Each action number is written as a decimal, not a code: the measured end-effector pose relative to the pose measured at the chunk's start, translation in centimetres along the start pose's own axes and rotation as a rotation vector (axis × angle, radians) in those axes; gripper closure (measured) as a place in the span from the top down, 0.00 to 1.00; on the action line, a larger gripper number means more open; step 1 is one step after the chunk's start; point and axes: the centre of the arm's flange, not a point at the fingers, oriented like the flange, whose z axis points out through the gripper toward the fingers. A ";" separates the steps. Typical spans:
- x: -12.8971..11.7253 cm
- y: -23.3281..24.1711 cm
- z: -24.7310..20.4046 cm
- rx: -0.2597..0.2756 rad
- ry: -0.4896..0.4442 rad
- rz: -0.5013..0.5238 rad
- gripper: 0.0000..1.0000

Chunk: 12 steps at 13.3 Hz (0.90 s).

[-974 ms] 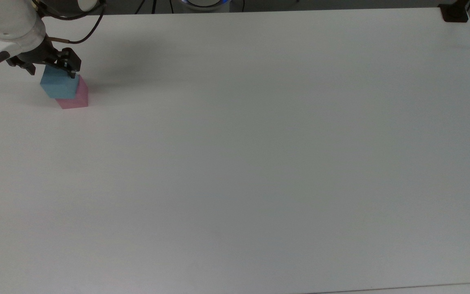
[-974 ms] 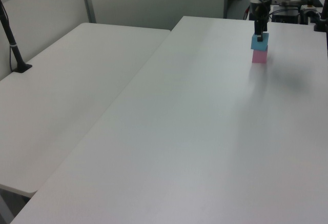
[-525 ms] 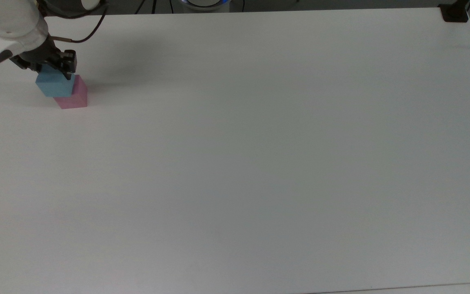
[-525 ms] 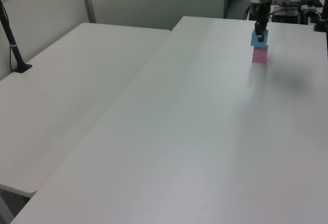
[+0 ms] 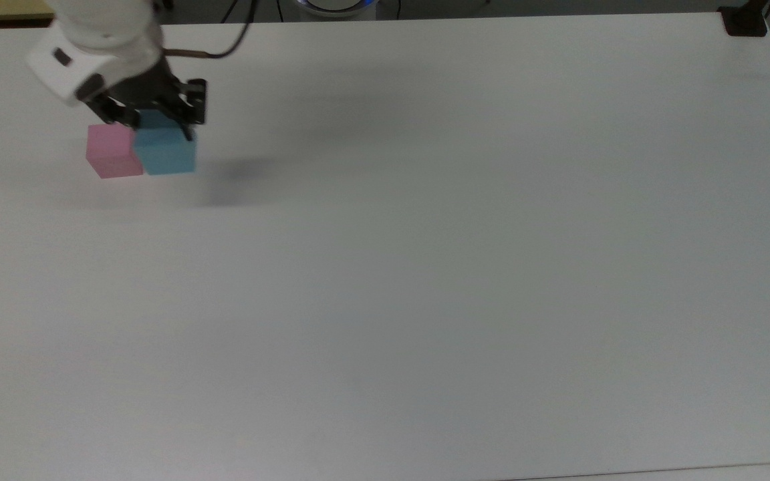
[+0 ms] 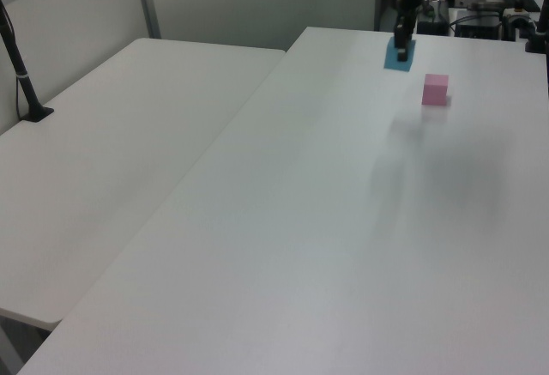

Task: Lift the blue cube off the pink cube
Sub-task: 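Carry the blue cube away and set it on the table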

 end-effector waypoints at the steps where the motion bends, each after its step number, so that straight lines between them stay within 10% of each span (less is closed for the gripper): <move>1: 1.1 -3.1 0.4 -0.002 -0.006 -0.006 0.58; 5: 5.4 -15.0 6.2 -0.032 -0.025 0.007 0.58; 9: 6.6 -17.3 9.8 -0.047 -0.035 0.005 1.00; 12: 6.6 -17.1 7.0 -0.043 0.007 0.012 1.00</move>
